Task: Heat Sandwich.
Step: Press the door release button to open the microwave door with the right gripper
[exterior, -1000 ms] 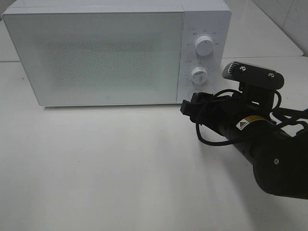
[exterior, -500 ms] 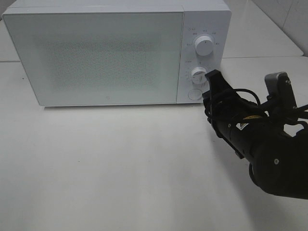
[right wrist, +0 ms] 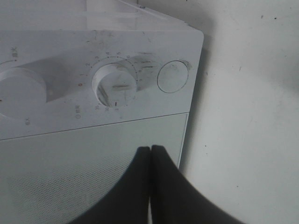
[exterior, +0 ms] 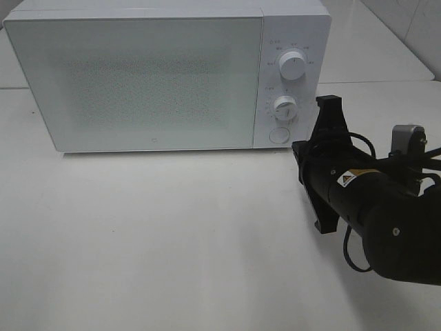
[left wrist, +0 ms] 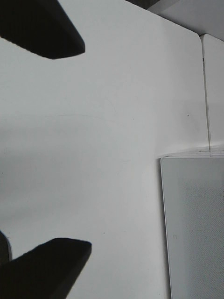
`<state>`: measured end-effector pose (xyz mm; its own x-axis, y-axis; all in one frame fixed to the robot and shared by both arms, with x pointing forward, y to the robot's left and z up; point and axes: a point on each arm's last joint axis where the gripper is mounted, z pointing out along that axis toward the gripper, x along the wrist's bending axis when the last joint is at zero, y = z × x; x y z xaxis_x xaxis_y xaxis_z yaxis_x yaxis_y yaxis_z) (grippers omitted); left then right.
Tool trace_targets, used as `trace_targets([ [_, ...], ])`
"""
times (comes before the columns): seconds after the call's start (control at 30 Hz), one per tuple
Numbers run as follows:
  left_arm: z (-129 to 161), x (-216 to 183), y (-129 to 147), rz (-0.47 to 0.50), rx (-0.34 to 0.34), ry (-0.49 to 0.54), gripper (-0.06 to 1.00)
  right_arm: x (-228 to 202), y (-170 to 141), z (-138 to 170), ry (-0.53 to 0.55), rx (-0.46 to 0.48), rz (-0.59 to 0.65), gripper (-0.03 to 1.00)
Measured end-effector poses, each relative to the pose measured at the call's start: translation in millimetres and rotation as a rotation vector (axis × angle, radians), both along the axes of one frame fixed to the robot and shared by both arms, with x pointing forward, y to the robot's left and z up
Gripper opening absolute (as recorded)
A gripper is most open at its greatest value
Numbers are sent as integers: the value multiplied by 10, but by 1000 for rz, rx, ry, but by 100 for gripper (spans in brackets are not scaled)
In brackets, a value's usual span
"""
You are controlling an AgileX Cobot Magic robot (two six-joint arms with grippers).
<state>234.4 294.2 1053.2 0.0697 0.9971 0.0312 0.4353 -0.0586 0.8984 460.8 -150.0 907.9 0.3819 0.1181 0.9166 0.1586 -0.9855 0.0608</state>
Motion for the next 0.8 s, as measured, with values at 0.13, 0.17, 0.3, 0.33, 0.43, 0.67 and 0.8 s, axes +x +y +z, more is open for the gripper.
trace_targets([
  [0.13,0,0,0,0,0,0,99,-7,4,-14,18,6,2,1],
  [0.17,0,0,0,0,0,0,99,-10,5,-32,31,12,-1,1],
  [0.3,0,0,0,0,0,0,99,44,39,-105,56,14,-11,1],
  [0.33,0,0,0,0,0,0,99,69,53,-137,70,18,-12,1],
  [0.43,0,0,0,0,0,0,99,121,84,-180,83,31,-15,1],
  [0.67,0,0,0,0,0,0,99,386,112,-269,88,34,-19,1],
  [0.8,0,0,0,0,0,0,99,526,93,-291,89,35,-29,1],
])
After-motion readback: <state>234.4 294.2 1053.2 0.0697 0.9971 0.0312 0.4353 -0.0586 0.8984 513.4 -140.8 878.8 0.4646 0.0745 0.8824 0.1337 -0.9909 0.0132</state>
